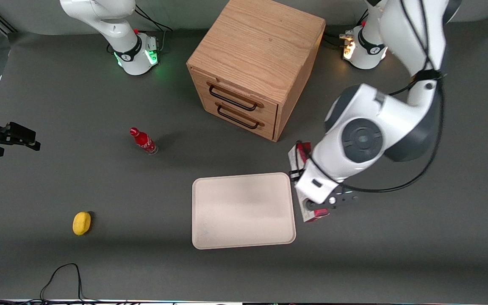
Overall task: Place red cookie box on tray
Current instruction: 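Carry the cookie box over the cream tray with the left gripper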
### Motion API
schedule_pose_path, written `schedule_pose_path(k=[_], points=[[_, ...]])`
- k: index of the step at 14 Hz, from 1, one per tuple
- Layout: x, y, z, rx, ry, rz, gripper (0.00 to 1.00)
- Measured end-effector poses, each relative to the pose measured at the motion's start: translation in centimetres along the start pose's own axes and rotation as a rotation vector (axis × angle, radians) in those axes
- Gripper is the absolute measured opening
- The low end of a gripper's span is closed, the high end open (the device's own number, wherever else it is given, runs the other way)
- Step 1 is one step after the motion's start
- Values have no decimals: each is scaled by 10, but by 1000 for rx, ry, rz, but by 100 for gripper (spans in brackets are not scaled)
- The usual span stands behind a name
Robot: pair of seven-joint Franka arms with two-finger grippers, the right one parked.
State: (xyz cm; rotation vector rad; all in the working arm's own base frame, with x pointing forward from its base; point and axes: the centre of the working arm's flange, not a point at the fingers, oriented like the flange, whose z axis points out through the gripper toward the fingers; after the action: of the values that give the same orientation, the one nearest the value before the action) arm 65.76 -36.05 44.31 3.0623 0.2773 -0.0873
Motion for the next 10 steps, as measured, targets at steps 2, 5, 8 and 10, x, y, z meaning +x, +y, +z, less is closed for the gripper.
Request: schedule_pose_path(k=[2, 5, 8, 10], points=[[-5, 24, 34, 27, 32, 2, 4], [-6, 41, 84, 64, 52, 23, 4], [1, 44, 124, 79, 69, 35, 4], [1, 50, 149, 93, 87, 54, 4]])
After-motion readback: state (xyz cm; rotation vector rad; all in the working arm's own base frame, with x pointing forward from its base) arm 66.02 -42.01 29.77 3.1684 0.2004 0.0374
